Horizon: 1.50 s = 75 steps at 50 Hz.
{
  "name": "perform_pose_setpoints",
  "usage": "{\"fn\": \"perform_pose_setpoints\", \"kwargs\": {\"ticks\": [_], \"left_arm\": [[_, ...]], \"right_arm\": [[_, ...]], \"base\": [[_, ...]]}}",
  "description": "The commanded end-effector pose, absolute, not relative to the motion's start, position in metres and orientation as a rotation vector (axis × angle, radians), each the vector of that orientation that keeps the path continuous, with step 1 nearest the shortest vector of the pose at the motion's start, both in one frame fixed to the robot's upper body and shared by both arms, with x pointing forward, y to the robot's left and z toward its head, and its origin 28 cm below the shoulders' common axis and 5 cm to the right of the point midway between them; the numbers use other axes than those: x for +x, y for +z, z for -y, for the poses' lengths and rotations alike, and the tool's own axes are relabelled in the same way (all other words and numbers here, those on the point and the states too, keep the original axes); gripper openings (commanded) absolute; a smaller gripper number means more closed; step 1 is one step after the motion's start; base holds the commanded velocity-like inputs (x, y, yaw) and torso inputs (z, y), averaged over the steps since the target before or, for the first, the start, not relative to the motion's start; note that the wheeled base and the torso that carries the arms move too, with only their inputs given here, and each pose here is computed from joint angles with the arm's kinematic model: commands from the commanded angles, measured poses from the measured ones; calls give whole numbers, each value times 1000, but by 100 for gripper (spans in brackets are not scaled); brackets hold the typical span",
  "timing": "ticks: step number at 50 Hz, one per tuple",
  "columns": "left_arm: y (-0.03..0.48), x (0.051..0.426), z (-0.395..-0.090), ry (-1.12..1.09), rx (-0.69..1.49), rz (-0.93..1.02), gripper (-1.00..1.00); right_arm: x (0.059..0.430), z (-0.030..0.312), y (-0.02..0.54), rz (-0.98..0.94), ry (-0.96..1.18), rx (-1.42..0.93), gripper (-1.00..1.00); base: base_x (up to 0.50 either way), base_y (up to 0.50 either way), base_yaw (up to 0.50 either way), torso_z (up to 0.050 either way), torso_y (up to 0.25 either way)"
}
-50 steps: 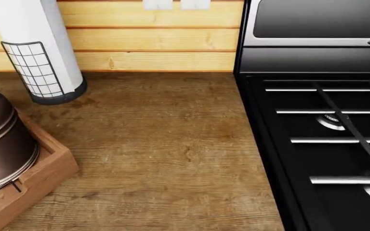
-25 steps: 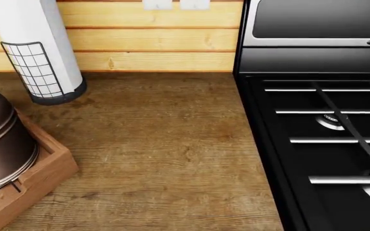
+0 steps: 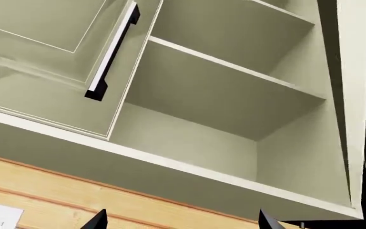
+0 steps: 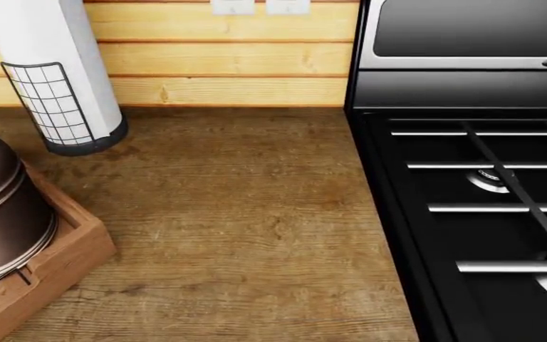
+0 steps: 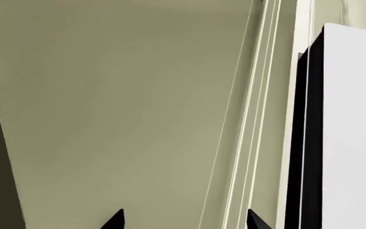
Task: Pick the kettle from the counter and place it on the tray. Then pick the mug from the cabinet and place it on the tray. Then close the cabinet doors.
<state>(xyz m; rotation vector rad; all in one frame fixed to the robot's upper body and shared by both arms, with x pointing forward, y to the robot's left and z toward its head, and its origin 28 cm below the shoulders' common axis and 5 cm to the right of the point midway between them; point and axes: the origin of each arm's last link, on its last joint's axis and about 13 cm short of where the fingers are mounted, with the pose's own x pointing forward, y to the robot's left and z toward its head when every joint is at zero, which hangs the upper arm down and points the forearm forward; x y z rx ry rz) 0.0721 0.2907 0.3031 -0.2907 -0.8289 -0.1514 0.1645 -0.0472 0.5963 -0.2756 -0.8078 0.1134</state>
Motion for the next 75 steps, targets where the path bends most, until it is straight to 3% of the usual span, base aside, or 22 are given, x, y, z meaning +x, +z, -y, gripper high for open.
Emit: {"fn": "perform_pose_setpoints", "kwargs": {"ticks": [1, 38, 53, 75], "left_arm": [[297, 74, -297, -131, -312, 824, 100], [283, 82, -302, -103, -342, 788, 100], [280, 83, -306, -94, -358, 781, 100], [277, 83, -307, -87, -369, 773, 100]], "right_arm": [[227, 8, 563, 501, 308, -472, 100], [298, -5, 510, 421, -49, -977, 100], [314, -4, 497, 437, -240, -1178, 100], [323, -1, 482, 451, -348, -1380, 100]], "base": [[0, 0, 3, 0, 0], [4, 0, 0, 0, 0], [4, 0, -1, 0, 0], [3, -2, -4, 0, 0]]}}
